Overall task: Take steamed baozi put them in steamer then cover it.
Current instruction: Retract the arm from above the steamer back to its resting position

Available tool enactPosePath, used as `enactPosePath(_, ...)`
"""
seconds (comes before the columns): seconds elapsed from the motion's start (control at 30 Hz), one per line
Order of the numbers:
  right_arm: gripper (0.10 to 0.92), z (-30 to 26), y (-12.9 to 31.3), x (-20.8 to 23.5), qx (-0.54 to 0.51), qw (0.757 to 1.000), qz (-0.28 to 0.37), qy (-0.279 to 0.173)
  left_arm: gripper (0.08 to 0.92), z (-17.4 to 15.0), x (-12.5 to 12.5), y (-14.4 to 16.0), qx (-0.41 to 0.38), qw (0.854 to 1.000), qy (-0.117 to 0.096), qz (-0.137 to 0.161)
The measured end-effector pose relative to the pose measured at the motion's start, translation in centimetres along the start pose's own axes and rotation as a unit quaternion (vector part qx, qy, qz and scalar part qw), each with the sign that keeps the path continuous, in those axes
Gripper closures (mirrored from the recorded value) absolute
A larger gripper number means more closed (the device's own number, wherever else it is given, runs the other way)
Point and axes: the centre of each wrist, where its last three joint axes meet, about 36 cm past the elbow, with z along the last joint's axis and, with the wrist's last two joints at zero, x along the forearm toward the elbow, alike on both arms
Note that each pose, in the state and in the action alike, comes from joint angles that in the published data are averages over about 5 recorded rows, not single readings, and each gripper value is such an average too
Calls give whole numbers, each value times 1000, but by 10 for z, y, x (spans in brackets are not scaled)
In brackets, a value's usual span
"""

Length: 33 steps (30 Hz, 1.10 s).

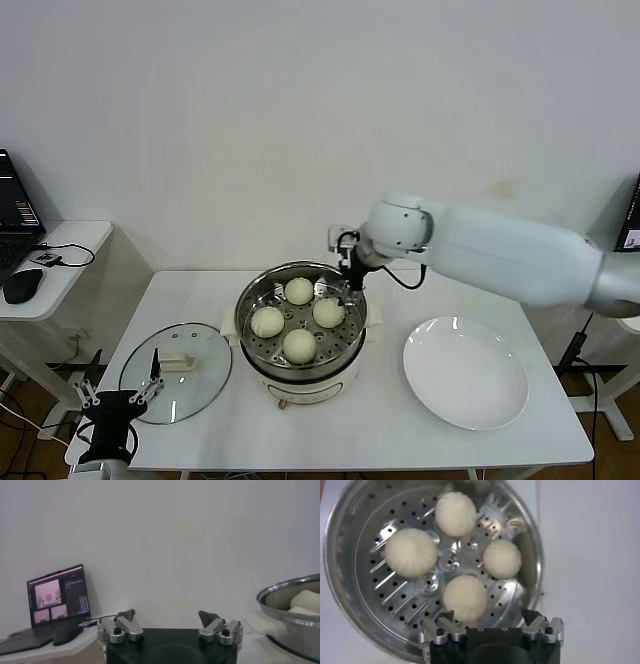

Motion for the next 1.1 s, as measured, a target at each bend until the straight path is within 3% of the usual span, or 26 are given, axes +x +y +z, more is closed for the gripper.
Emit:
enactPosePath(0.2,200,46,35,20,-69,991,69,-96,177,4,0,-2,7,1000,4,1)
enactPosePath(0.37,200,90,75,17,-127,964,140,-185,177,7,1,-4,11,1000,7,3)
enactPosePath(0.73,200,161,141,-8,-210,856,303,-362,177,16,8,-12,15,1000,15,7)
enactPosePath(0.9,200,189,185,-27,-264,802,350,-405,177,19,6,-9,-10,1000,18,8)
enactPosePath(1.1,200,222,250,-38,-340,748,405,-400,177,28,-4,8,-115,993,5,14)
